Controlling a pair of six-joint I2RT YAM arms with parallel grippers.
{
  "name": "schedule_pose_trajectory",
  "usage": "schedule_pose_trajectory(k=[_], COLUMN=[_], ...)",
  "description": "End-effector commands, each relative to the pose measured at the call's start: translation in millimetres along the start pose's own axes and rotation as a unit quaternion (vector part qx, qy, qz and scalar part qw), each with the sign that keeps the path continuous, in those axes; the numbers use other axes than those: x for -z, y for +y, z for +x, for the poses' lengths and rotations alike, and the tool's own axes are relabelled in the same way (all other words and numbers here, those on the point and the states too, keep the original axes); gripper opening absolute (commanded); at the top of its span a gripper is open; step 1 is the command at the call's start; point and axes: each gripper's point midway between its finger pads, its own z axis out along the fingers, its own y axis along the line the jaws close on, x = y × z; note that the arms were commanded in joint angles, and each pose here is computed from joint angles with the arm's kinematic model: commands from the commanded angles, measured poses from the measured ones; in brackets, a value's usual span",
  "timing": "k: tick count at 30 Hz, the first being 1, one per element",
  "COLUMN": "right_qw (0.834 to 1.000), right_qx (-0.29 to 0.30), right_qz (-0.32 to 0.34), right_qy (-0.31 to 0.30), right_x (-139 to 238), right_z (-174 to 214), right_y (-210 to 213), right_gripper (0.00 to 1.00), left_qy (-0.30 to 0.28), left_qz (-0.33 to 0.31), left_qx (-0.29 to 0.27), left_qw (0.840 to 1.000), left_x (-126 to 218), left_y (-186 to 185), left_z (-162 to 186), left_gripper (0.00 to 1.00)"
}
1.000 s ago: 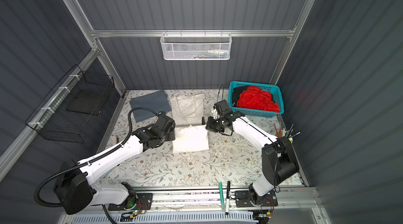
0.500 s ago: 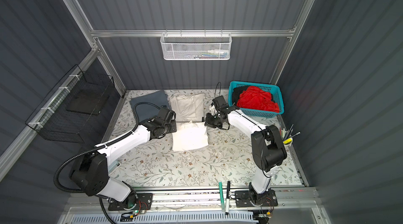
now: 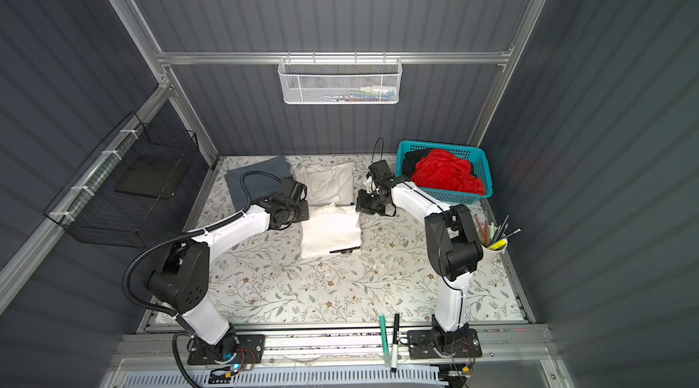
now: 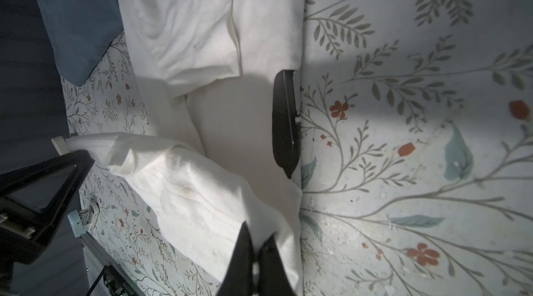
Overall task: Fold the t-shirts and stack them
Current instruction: 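Carry the folded end farther from the robot and lay it on the strip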
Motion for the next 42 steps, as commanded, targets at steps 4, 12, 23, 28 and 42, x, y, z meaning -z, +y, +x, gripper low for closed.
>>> schedule_pose_trajectory(k=[4,12,23,28,42], right_qw=[1.0,1.0,0.998,0.997,0.994], right_qx=[0.016,0.016,0.035,0.007,-0.065], right_qz=[-0.018,-0.02,-0.034,-0.073,-0.063], right_qy=[0.001,0.004,-0.03,-0.009,0.054], right_x=[-10,-21,24,28,-40], right_z=[-14,-24,8,61,131], right_y=[2,-1,7,25,11], right_gripper=[0.05,0.07,0.6,0.58,0.4], left_qy=[-0.013,-0.003,-0.001,0.028,0.031], left_qz=[-0.001,-0.026,-0.003,0.073,0.085], left_qx=[0.0,0.015,0.001,-0.035,-0.028], left_qw=[1.0,1.0,1.0,0.996,0.996], left_x=[-6,-20,-7,-13,-65], left_y=[0,11,-7,-67,-92], left_z=[-16,-14,-8,39,41], left_gripper=[0.0,0.0,0.42,0.42,0.39])
